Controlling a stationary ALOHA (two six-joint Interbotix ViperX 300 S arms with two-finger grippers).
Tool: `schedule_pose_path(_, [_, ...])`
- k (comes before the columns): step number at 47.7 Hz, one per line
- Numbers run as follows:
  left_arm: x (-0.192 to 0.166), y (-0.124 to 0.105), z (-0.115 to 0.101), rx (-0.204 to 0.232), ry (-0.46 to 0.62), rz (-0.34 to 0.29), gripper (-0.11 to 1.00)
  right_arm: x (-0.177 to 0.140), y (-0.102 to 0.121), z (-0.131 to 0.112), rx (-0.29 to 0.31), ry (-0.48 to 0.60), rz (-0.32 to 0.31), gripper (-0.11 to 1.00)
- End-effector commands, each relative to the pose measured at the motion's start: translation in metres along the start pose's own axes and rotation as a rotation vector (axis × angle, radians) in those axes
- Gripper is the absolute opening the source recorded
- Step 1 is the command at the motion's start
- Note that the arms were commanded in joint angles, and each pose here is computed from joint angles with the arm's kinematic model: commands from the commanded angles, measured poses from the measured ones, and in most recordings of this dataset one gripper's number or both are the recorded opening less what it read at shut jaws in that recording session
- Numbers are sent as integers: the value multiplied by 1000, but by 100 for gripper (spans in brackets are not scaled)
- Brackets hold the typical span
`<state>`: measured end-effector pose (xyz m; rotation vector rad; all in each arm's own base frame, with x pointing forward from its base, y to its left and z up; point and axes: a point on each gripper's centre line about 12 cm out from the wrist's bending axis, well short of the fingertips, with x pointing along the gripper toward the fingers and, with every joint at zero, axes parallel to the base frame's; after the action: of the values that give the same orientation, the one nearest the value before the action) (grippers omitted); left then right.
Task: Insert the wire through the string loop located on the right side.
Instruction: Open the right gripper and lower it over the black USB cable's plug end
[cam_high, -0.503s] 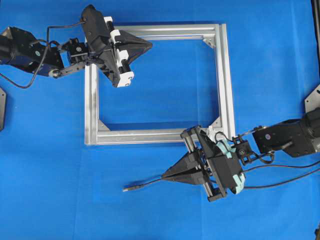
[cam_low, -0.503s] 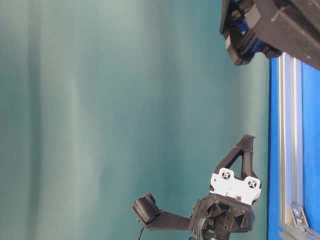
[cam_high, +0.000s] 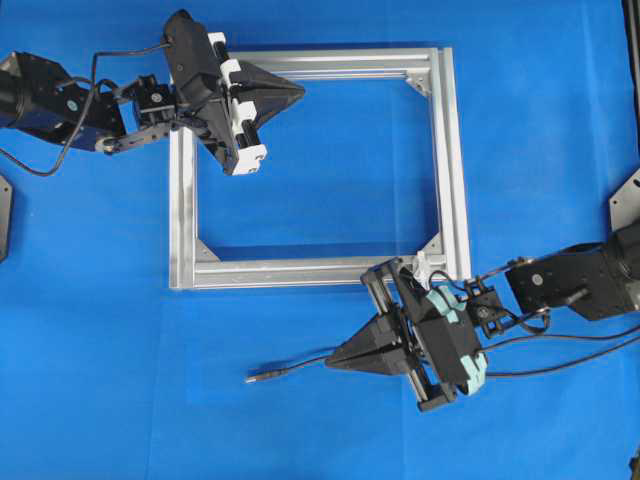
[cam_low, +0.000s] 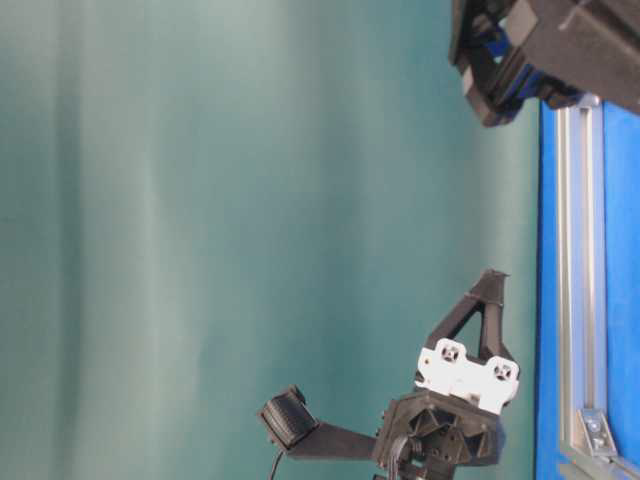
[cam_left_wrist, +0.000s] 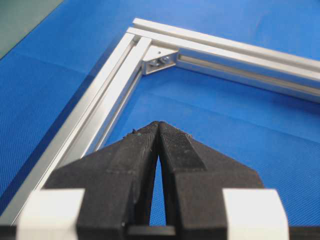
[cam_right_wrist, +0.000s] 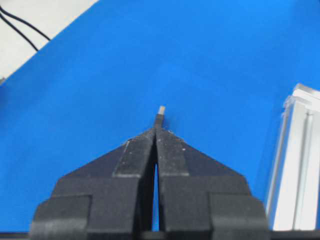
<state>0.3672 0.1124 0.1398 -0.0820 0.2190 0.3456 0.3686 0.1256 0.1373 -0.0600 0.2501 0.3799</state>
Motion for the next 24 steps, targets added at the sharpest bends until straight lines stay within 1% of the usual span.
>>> schedule_pose_path(1, [0,-1,16,1,-46,-3,0,-1,1,19,7,-55,2,-6])
schedule_pose_path(5, [0,-1,16,1,-47,-3,0,-1,1,20,18,-57,3,-4])
schedule_pose_path(8, [0,-1,16,1,-47,-3,0,1,2,20,27,-57,7,2])
schedule_pose_path(11, [0,-1,16,1,-46,-3,0,2,3,20,41,-55,9,12])
schedule_pose_path(15, [0,-1,16,1,-46,-3,0,5,2,20,68,-46,4,32])
schedule_pose_path(18, [0,-1,16,1,-46,-3,0,6,3,20,71,-39,2,51])
schedule_pose_path(19, [0,-1,16,1,-47,-3,0,6,3,20,72,-40,1,59])
schedule_pose_path(24, [0,-1,16,2,-48,-4,0,7,2,21,74,-45,1,87])
